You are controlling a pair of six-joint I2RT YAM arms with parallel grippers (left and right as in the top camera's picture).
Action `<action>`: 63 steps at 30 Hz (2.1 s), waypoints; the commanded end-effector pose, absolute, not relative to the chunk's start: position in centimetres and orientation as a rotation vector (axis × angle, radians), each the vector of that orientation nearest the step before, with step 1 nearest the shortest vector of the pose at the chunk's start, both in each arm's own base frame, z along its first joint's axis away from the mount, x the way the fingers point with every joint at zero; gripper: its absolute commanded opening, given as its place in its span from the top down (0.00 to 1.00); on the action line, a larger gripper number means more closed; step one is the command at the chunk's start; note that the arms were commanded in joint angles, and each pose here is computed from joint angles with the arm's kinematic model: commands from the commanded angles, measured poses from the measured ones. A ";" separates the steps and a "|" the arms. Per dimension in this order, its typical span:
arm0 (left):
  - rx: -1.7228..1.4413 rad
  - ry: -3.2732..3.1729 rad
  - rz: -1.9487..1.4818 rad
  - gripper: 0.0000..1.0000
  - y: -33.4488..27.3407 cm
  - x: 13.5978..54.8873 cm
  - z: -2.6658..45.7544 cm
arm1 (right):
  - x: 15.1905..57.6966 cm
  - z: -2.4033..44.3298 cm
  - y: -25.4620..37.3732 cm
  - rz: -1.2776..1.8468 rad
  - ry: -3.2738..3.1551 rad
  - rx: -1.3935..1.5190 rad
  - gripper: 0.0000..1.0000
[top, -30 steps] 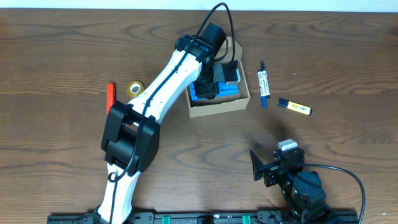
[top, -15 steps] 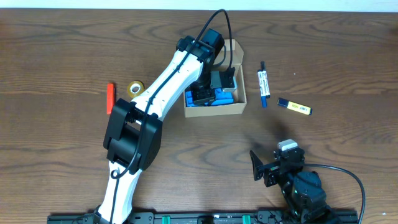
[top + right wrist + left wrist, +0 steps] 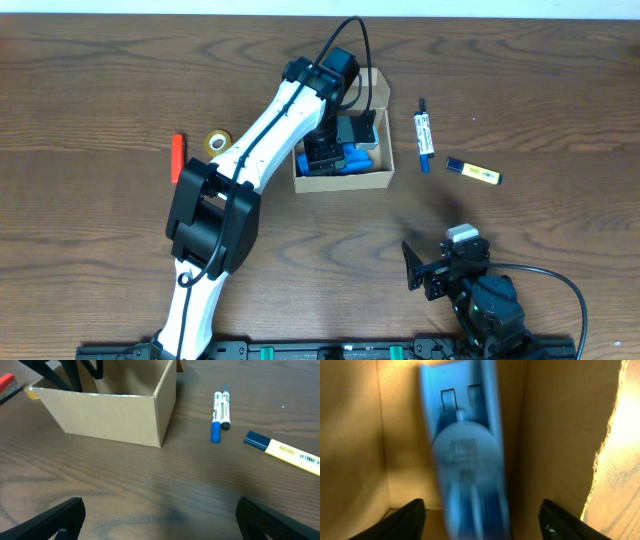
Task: Pack container
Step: 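Lower the duster into the box and open the left gripper, then move the left gripper back over the red stapler and lower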
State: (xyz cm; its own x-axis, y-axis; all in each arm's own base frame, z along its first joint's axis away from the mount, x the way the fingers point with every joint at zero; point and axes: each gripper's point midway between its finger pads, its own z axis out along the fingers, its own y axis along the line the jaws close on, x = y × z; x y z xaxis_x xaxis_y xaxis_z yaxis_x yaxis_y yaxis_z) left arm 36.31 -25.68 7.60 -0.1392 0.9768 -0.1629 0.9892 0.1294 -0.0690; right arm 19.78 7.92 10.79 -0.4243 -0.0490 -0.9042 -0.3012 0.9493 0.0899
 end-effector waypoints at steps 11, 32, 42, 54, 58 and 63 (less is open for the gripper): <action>1.933 2.350 -0.213 0.24 -25.2 36.9 8.1 | 19.7 10.8 8.0 0.292 1.994 -0.249 0.01; 0.949 2.410 0.048 0.25 -20.7 41.4 26.2 | 19.7 10.8 8.0 0.292 1.995 -0.249 0.01; 0.557 2.571 0.090 0.26 -12.0 39.0 29.1 | 19.7 10.8 8.0 0.292 1.995 -0.249 0.01; 0.378 2.640 0.058 0.27 -7.4 39.0 29.1 | 19.7 10.8 8.0 0.292 1.995 -0.249 0.01; 0.331 2.641 0.022 0.27 -6.3 39.4 29.1 | 19.7 10.8 8.0 0.292 1.995 -0.249 0.01; 0.281 2.644 0.028 0.27 -4.5 39.8 29.1 | 19.7 10.8 8.0 0.292 1.995 -0.249 0.01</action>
State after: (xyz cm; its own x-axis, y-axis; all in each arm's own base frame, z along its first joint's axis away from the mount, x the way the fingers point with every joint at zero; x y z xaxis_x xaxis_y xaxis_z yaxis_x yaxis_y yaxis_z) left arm 39.78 -5.31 27.86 -0.8766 0.2282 -0.4237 0.2116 0.9735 0.0865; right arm 19.78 7.92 10.79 -0.4243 -0.0490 -0.9042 -0.3012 0.9493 0.0899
